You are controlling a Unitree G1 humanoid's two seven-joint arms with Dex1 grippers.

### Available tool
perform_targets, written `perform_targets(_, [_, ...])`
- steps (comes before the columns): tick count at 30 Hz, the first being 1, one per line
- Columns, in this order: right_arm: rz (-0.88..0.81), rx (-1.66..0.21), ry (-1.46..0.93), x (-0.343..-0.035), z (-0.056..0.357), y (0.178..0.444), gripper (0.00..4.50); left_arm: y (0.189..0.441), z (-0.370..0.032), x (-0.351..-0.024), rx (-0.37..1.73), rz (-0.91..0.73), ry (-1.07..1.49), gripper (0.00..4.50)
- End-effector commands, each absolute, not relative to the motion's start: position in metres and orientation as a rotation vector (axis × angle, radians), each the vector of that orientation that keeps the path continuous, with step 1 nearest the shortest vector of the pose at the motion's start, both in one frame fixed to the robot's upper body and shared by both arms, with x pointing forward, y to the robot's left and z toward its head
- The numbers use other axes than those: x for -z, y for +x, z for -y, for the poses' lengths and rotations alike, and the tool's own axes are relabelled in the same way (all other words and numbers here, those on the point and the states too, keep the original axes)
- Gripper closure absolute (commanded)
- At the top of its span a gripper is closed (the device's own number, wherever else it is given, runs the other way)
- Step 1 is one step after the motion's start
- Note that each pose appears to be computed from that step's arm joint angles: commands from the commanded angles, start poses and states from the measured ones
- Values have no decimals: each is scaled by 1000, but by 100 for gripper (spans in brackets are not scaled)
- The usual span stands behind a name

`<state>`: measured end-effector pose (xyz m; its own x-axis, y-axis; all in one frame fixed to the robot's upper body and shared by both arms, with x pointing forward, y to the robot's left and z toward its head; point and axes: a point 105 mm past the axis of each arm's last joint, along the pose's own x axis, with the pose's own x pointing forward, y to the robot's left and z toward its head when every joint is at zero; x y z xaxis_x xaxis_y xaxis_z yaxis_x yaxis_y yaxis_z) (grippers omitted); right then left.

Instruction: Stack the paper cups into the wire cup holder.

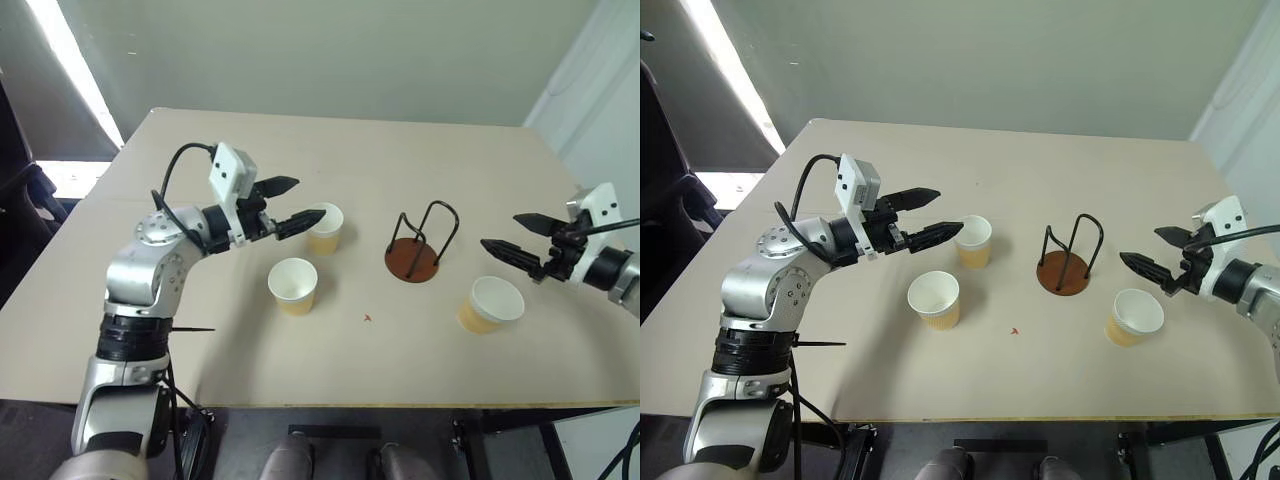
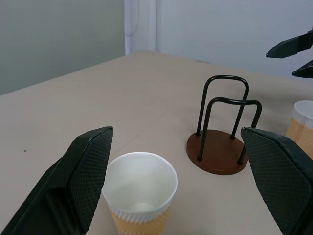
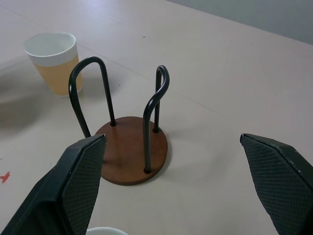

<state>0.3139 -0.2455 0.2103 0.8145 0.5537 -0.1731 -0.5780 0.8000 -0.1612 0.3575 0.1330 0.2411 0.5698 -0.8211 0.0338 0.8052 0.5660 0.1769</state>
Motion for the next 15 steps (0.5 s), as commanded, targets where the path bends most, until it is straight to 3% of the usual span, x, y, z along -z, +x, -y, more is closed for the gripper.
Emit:
perform_targets(1, [-62, -595, -243, -229, 248, 309, 0, 355, -127, -257, 980, 175, 174, 3])
perform_targets(15, [-131, -661, -250, -221, 239, 305, 0, 351, -113, -253, 1108, 142, 224, 3])
